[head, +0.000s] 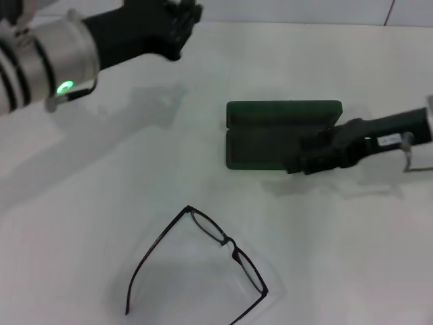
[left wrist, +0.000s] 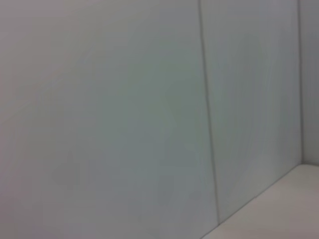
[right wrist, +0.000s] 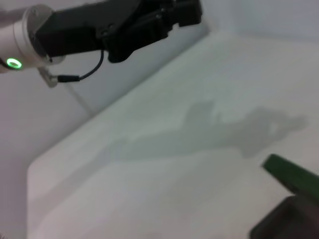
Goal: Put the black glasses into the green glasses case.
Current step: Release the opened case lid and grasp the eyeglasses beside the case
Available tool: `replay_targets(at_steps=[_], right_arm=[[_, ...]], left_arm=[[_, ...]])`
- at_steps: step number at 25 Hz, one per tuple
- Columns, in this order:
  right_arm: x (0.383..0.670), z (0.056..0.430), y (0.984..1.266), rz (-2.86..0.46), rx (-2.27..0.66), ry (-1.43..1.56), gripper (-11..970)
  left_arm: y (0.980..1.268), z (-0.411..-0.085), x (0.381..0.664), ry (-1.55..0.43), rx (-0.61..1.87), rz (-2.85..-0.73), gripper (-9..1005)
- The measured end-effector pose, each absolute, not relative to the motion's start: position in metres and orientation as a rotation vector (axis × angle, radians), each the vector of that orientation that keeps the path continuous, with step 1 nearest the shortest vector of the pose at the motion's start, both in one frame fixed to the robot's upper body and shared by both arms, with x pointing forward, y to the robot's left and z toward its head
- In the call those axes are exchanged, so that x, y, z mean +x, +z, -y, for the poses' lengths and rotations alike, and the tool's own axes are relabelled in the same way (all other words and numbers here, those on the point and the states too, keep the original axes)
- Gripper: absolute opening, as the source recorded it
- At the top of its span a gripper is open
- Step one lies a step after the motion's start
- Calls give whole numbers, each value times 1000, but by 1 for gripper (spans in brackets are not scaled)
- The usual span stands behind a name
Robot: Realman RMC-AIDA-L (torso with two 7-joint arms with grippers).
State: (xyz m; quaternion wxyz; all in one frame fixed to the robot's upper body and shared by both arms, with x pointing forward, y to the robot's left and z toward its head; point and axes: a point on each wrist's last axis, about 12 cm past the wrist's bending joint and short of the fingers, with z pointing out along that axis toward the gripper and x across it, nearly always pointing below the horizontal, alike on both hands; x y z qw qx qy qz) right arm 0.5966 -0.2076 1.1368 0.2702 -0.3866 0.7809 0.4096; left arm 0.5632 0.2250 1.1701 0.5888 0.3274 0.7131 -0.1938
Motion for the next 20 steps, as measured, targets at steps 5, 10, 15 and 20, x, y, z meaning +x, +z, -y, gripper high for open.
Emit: replay_targets(at_steps=[5, 10, 15, 20], right_arm=[[603, 169, 1152, -2176, -1152, 1128, 810], [604, 134, 1158, -2323, -1291, 1040, 809], [602, 96, 1165, -2393, -1436, 921, 808], [600, 64, 1175, -2450, -1499, 797, 807]], left_arm=[[1156, -248, 552, -463, 673, -1663, 82], [1138, -281, 543, -552, 572, -1622, 81], [1121, -312, 525, -660, 497, -1523, 81], [1103, -332, 507, -717, 423, -1485, 80]])
